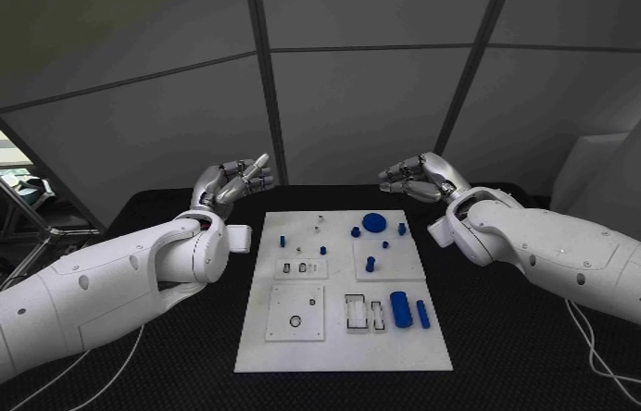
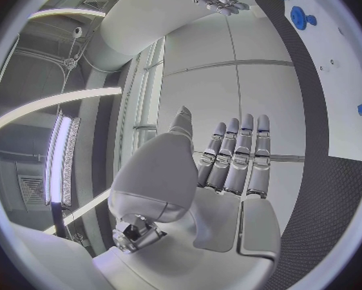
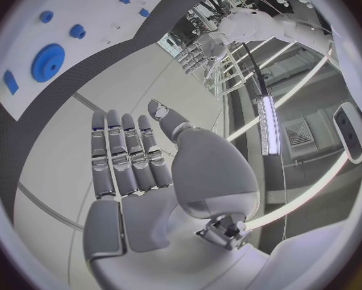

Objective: Assemble the parts on the task board

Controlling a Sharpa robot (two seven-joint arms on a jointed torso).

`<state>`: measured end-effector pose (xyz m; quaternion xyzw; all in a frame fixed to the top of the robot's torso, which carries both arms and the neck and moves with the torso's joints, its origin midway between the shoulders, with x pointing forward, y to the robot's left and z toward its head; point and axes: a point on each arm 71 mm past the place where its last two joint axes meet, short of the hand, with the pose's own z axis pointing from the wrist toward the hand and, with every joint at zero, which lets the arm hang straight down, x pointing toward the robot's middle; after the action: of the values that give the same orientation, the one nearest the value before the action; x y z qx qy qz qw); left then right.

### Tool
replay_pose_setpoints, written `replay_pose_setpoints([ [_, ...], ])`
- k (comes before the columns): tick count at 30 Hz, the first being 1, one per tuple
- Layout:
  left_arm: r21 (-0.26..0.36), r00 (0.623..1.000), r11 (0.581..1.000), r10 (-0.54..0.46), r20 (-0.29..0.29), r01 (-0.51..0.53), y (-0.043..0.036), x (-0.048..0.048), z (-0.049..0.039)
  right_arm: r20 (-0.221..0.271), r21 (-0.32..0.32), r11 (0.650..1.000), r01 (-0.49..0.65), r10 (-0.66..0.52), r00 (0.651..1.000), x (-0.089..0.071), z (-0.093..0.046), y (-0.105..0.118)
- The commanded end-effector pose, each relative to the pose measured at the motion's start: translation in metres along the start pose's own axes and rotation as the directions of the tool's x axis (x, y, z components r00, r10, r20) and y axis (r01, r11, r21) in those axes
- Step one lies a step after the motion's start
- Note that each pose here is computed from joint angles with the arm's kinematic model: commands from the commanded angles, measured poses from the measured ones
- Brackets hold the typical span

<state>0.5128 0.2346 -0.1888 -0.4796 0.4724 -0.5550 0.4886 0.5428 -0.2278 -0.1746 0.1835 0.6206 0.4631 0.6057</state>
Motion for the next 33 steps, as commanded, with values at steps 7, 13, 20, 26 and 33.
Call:
replay_pose_setpoints([
  [7,0.046,0.993,0.997,0.065,-0.097,-0.061,-0.0147,0.0033,-0.0155,-0.104,-0.071,0.934,0.349,-0.355,0.929,-0.001,0.008,0.02],
  [13,0.039,0.985,0.996,0.081,-0.15,-0.076,-0.0193,0.0121,-0.0257,-0.186,-0.07,0.854,0.515,-0.518,0.835,0.006,0.008,0.024],
  [20,0.044,0.974,0.998,0.058,-0.22,-0.05,-0.0241,0.0257,-0.0354,-0.23,-0.07,0.785,0.616,-0.614,0.755,0.013,0.008,0.026],
  [26,0.054,0.966,0.998,0.044,-0.254,-0.031,-0.0262,0.032,-0.0382,-0.219,-0.086,0.768,0.635,-0.636,0.74,0.019,0.012,0.033],
  [33,0.054,0.963,0.998,0.038,-0.267,-0.024,-0.0268,0.0348,-0.0392,-0.191,-0.102,0.754,0.648,-0.655,0.731,0.023,0.015,0.039],
])
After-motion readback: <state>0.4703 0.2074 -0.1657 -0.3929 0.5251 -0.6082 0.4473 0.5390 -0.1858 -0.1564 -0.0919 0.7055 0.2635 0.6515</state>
